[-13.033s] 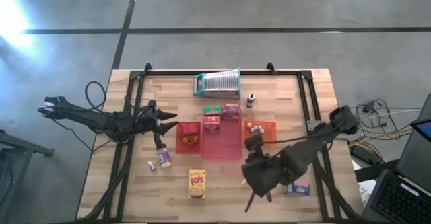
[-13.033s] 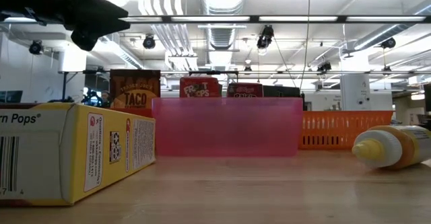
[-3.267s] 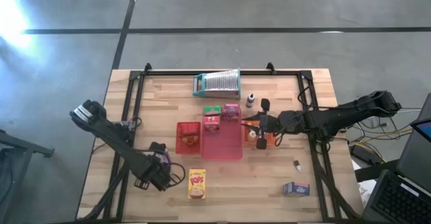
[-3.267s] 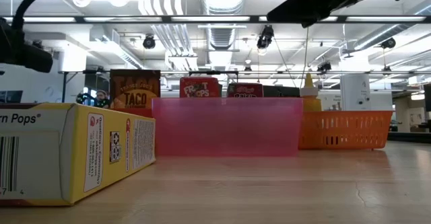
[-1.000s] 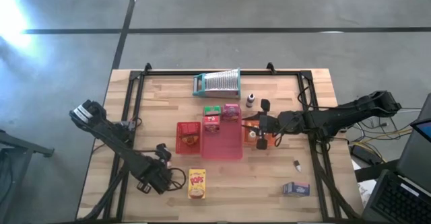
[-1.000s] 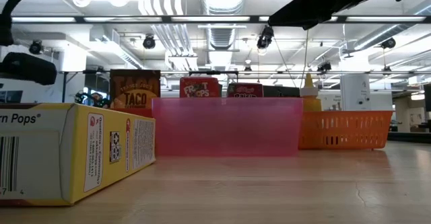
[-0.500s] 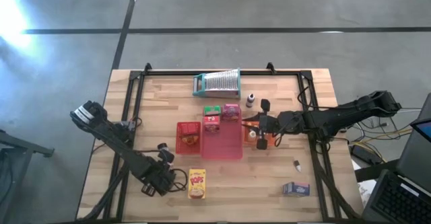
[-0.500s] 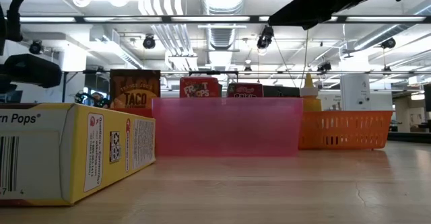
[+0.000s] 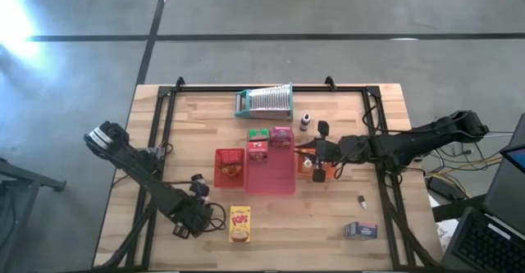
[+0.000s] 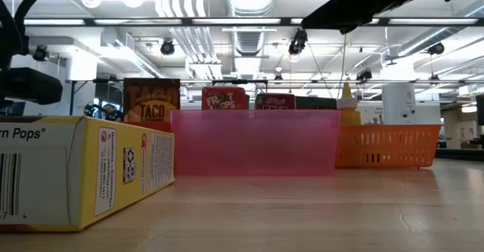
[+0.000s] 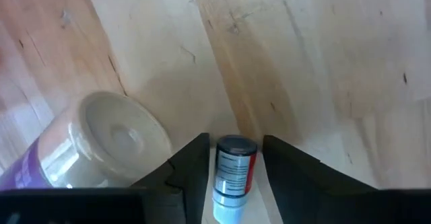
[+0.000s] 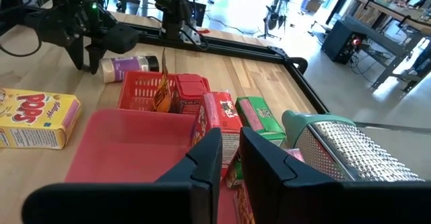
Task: Pick & Place Kitchen Items
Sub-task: Put the small red food coloring bottle into the orange bin
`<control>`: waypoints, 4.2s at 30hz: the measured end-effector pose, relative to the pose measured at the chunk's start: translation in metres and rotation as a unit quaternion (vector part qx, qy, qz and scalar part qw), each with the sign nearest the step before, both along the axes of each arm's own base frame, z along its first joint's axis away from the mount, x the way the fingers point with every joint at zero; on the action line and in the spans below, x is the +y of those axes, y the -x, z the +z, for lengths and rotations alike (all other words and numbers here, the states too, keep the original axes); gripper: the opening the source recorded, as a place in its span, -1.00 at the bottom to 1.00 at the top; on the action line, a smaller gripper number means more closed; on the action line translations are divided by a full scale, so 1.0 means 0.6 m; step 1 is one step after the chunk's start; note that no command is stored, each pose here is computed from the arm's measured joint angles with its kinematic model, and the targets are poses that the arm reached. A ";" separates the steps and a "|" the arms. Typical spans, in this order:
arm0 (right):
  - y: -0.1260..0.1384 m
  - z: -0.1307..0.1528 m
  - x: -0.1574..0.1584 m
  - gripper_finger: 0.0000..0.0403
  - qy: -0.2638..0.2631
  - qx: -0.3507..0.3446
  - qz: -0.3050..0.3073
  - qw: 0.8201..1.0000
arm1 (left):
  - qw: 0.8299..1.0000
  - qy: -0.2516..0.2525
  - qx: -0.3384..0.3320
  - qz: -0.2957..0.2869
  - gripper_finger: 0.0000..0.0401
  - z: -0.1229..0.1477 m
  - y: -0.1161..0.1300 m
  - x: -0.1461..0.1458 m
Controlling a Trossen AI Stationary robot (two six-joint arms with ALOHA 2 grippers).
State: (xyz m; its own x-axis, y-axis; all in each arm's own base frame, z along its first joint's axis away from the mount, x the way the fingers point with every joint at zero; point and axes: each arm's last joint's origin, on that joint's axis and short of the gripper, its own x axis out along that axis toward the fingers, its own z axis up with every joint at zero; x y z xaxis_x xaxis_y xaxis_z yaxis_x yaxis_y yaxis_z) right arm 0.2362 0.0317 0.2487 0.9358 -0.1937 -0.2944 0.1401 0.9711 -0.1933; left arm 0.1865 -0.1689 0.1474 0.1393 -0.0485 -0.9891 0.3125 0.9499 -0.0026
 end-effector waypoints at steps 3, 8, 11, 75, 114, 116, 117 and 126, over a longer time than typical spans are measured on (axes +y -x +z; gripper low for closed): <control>0.000 0.000 0.000 -0.72 0.000 0.000 0.000 1.000 | 1.000 0.005 -0.005 0.000 -0.35 0.001 -0.001 -0.001; 0.000 0.000 0.000 -0.65 0.000 0.000 0.000 1.000 | 1.000 0.012 -0.009 0.025 -0.50 0.010 -0.008 -0.007; 0.000 0.000 0.000 -0.61 -0.005 0.000 -0.002 1.000 | 0.997 0.027 -0.024 0.061 -0.55 0.021 -0.017 -0.014; 0.007 0.197 0.100 -0.65 -0.055 -0.266 0.325 0.906 | 0.439 0.082 -0.820 -0.357 -0.56 0.390 -0.326 0.149; -0.050 0.089 0.157 -0.23 -0.092 -0.246 0.371 0.891 | 0.473 -0.027 -0.728 -0.496 -0.56 0.366 -0.329 0.087; -0.050 0.089 0.157 -0.25 -0.091 -0.250 0.371 0.890 | 0.472 -0.027 -0.728 -0.496 -0.56 0.366 -0.329 0.087; -0.050 0.090 0.157 -0.27 -0.090 -0.251 0.371 0.889 | 0.472 -0.027 -0.728 -0.496 -0.56 0.366 -0.329 0.087; -0.056 0.080 0.161 -0.24 -0.092 -0.242 0.372 0.891 | 0.469 -0.033 -0.729 -0.498 -0.56 0.366 -0.329 0.087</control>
State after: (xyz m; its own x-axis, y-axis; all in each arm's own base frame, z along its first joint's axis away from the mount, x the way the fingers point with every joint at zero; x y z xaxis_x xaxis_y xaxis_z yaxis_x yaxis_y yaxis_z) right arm 0.2696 0.1285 0.2970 0.8107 0.5440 0.2165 -0.5326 0.8388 -0.1133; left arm 0.3837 -0.1166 0.3669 0.6108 -0.7831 0.1174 0.2258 0.3144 0.9221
